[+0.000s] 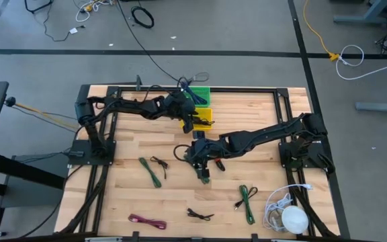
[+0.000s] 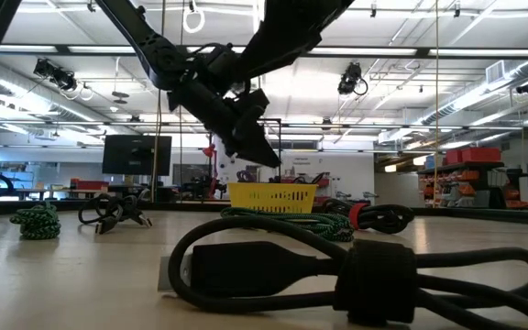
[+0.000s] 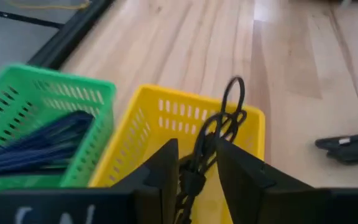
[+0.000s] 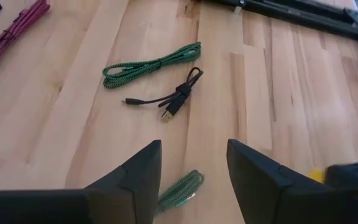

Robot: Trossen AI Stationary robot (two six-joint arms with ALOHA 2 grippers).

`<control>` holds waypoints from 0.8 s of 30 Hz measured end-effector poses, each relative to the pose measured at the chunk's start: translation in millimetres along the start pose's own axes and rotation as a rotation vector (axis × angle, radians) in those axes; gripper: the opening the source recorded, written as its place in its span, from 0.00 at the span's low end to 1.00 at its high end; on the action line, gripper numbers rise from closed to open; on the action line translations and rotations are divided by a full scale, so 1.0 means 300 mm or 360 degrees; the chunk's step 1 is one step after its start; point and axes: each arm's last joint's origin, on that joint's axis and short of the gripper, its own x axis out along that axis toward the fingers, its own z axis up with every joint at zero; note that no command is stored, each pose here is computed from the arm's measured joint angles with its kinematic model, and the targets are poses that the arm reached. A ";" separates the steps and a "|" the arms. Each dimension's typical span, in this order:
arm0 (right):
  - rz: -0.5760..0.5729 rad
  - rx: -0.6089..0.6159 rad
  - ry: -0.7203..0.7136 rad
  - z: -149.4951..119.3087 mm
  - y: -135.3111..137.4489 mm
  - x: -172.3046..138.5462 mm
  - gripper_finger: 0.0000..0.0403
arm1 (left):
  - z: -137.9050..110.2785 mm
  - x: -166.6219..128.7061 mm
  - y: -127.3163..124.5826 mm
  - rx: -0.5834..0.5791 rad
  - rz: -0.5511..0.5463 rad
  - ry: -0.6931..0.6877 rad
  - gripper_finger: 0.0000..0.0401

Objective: Pick & Place USB Port
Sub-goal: Put the black charger cable into the yellow basket

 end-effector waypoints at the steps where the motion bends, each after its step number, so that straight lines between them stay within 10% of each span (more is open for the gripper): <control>1: 0.0002 0.0024 0.0025 -0.005 0.000 0.000 0.46 | 0.005 -0.015 0.005 -0.0006 0.0005 0.0014 0.29; 13: -0.0018 0.0438 0.0961 -0.179 0.082 -0.072 0.46 | 0.038 -0.266 -0.019 0.0058 -0.0017 0.0363 0.28; 24: -0.0142 0.0791 0.0862 -0.251 0.203 -0.041 0.46 | 0.005 -0.327 -0.069 0.0042 -0.0194 0.0596 0.28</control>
